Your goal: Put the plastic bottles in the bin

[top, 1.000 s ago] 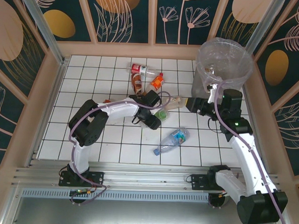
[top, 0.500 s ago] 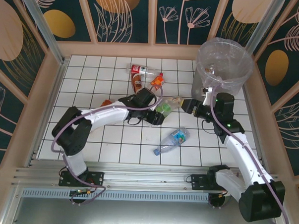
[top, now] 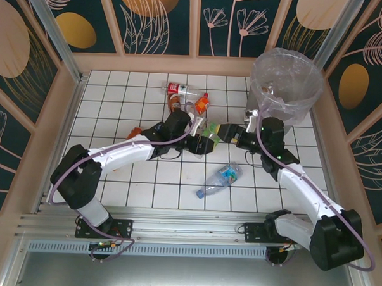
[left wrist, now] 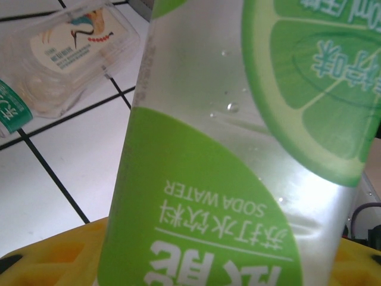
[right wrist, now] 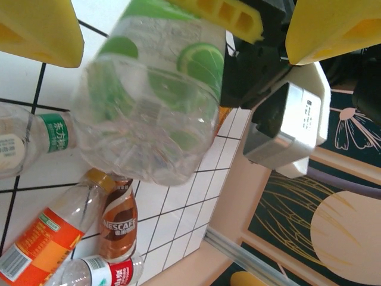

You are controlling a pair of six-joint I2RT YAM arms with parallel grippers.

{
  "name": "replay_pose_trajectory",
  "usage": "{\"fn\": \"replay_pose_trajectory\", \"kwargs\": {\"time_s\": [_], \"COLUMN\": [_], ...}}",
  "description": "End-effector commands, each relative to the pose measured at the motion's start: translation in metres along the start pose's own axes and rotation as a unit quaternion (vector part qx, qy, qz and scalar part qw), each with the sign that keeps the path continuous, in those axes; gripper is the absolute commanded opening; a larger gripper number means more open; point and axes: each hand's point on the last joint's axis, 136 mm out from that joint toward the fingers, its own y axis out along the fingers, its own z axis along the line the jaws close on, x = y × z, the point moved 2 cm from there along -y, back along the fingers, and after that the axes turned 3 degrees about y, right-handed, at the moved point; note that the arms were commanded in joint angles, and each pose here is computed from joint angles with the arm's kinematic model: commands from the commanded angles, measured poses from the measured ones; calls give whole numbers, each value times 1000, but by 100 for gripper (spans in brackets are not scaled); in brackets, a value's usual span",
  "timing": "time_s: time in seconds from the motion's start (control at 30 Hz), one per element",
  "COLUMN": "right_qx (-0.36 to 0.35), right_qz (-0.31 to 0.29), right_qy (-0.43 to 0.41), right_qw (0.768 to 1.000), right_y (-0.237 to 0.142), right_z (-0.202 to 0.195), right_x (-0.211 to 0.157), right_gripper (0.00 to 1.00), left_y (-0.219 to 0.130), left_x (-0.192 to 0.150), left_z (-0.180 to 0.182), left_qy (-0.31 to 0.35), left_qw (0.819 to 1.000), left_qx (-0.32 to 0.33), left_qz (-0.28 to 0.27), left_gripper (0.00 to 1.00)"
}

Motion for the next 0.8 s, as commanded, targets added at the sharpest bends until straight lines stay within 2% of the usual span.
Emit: {"fn": "replay_pose_trajectory", "kwargs": {"time_s": [0.0,0.3,0.77], "right_qx": [13,-3,-7], "right_qz": [-32,-39,-19], "right_qy": [-6,2,-3], "right_qw": [999,999,1000], "right_y": [5,22,39], "right_z": [11,7,7], "right_x": [16,24,28], "right_gripper": [89,83,68], "left_y": [-6,-9,2], "left_x": [12,11,13], "left_z": [-20,-24,-23], "left_qy": [4,10,12], "left_qw": [999,998,998], "left_qx": [-41,-52,-58], "left_qz": [-27,-32,-26], "left_gripper": [49,50,51]}}
